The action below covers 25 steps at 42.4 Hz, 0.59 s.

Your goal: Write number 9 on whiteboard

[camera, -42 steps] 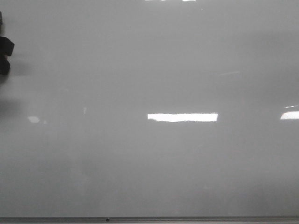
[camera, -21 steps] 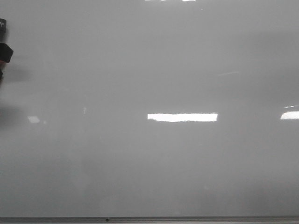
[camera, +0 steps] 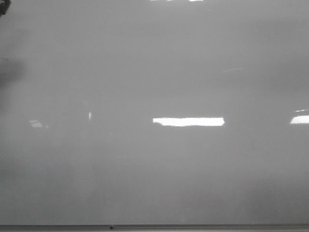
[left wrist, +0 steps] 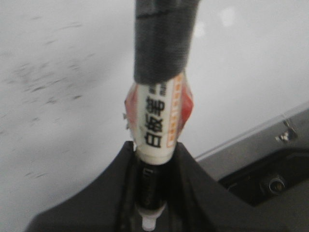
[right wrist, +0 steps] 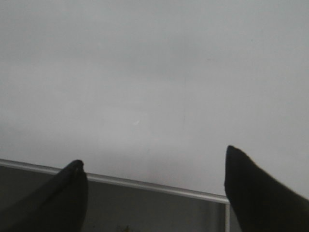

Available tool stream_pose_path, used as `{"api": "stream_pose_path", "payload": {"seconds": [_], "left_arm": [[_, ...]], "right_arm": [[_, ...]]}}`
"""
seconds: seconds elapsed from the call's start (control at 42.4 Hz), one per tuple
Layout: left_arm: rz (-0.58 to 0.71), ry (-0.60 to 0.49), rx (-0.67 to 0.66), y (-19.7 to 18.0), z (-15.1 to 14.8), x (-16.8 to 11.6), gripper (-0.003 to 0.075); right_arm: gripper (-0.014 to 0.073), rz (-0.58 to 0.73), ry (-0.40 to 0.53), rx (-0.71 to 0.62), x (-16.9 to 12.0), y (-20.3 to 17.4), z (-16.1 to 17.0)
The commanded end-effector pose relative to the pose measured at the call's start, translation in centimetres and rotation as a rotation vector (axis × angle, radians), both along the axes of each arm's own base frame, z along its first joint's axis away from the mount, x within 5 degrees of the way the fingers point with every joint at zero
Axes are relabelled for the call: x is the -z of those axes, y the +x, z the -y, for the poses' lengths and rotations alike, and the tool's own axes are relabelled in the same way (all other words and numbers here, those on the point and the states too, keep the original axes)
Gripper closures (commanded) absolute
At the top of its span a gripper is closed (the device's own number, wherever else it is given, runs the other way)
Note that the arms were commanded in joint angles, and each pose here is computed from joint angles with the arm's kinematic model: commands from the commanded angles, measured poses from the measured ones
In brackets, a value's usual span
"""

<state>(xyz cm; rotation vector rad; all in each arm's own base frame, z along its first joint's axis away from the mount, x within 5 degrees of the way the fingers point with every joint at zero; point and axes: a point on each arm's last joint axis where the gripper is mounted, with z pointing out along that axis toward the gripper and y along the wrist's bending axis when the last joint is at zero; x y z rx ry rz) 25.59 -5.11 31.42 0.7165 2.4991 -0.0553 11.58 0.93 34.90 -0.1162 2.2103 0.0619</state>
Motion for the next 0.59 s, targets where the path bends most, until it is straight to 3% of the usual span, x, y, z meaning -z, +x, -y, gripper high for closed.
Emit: {"api": "stream_pose_path", "payload": {"seconds": [0.0, 0.165, 0.567], "left_arm": [[0.045, -0.034, 0.222, -1.2, 2.4, -2.4, 0.0739], [0.034, -0.045, 0.51, -3.2, 6.4, -2.4, 0.0739], [0.043, -0.05, 0.879, -8.6, 13.6, -2.5, 0.0739]], "right_arm": [[-0.0006, 0.023, 0.002, -0.039, -1.4, 1.0, -0.3], [-0.0006, -0.032, 0.013, -0.204, -1.4, 2.3, -1.6], [-0.0006, -0.021, -0.064, -0.862, -0.5, 2.3, -7.8]]}}
